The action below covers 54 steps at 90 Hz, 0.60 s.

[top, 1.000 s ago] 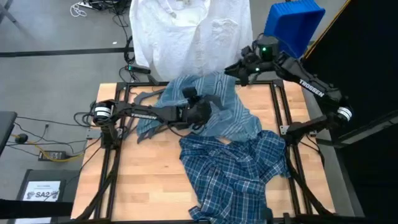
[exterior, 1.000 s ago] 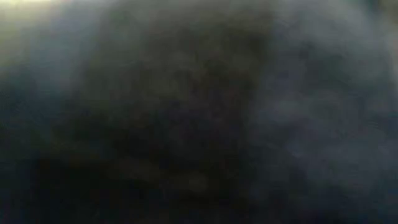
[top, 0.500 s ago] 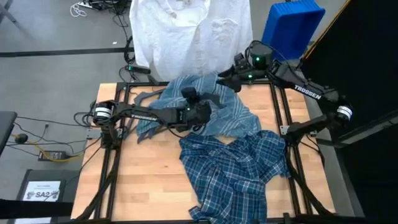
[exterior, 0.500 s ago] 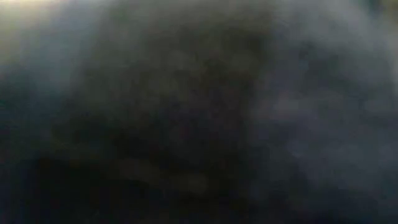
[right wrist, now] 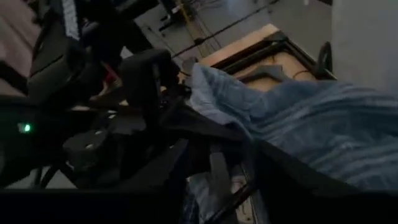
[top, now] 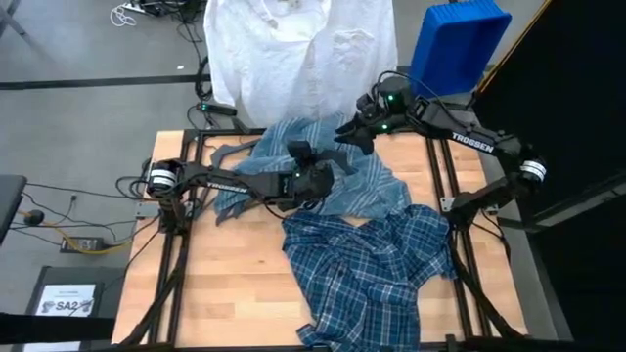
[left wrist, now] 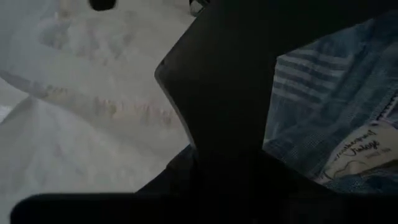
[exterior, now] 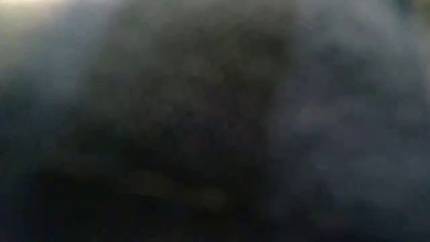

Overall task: Hang clothes
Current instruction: Hang the green shirt on the hanging rack

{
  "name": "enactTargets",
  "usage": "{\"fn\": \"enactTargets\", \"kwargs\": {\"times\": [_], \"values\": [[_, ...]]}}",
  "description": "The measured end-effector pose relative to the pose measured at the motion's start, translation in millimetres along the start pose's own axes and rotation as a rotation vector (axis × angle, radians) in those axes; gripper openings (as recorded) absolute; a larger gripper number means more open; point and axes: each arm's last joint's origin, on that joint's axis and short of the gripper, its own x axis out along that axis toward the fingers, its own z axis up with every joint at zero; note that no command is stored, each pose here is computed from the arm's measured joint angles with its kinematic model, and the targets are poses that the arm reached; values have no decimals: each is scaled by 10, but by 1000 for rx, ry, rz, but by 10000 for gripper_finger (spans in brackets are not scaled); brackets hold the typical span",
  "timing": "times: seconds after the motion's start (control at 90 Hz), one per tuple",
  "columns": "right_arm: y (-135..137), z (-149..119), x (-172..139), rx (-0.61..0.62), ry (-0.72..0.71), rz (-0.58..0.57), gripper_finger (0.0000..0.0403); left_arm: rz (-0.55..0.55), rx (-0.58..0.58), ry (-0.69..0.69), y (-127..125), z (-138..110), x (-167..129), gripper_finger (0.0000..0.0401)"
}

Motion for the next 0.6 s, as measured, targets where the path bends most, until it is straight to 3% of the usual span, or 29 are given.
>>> {"fn": "enactTargets", "kwargs": {"times": [0.244, 0.6], "values": [[-64, -22, -61, -107, 27, 74, 7, -32, -16, -26, -5, 18, -3, 71], [-96, 51, -262, -161, -25, 190, 25, -23, -54, -34, 24, 34, -1, 70]]}}
